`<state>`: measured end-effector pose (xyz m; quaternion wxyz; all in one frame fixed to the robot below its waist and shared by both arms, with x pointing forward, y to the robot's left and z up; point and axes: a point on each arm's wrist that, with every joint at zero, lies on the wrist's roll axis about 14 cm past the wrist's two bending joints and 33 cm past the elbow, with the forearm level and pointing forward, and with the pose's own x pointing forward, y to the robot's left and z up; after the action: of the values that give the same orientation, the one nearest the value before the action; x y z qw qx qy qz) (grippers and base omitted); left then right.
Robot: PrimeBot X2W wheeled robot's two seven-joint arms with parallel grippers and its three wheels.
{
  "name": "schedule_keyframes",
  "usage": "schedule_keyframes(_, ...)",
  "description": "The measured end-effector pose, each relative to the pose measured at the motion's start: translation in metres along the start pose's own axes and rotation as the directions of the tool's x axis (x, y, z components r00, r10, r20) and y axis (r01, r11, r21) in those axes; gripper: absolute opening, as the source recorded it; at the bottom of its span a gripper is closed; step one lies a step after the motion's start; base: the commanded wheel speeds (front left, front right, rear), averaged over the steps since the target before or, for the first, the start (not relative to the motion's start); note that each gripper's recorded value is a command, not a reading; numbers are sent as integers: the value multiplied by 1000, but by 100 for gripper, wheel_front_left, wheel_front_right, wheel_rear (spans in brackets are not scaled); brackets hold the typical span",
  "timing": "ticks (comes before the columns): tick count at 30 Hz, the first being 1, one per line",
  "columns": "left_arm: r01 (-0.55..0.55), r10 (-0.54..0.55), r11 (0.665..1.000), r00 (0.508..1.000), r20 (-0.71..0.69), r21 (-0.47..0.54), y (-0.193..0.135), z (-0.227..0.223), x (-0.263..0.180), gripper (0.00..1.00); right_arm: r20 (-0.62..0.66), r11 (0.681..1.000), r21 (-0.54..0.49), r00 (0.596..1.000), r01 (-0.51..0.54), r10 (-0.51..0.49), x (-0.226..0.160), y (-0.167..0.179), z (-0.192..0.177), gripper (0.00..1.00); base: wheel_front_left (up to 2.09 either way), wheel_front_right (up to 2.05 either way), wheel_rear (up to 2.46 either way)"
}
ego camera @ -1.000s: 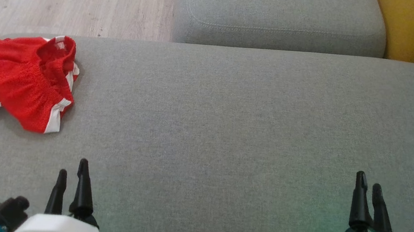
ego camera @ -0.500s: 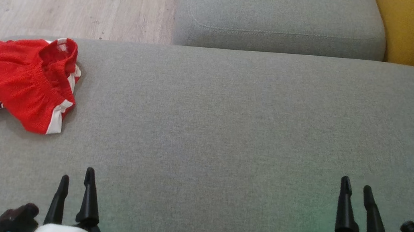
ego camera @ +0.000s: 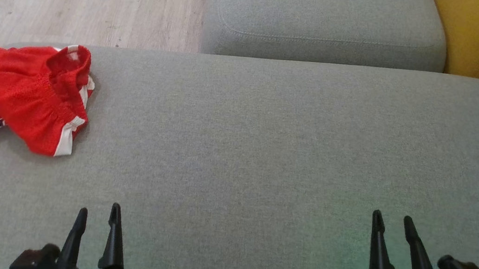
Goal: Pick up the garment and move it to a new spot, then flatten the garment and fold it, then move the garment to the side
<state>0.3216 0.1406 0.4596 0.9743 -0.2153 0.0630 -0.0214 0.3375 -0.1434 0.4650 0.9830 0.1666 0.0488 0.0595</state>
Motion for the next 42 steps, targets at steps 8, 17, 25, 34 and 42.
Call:
schedule_keyframes(8,6,-7,996,1000,14,85,-1,0,-1,100,1,995,-100,1000,-28,28,-1,6,-2,100,0,0,0)
schedule_keyframes(17,31,-36,985,999,23,172,-8,-1,-3,100,7,977,-205,998,-63,66,-1,13,-2,100,0,0,0)
schedule_keyframes(25,30,-38,973,999,31,230,-8,-3,-6,100,-3,956,-278,995,-94,97,-3,20,-6,100,0,0,0)
schedule_keyframes(34,22,-25,973,1000,10,231,-4,-10,-9,100,-20,959,-269,996,-90,88,-4,17,-11,100,0,0,0)
schedule_keyframes(42,20,-23,973,1000,10,229,-3,-10,-10,100,-20,959,-270,996,-90,88,-5,17,-11,100,0,0,0)
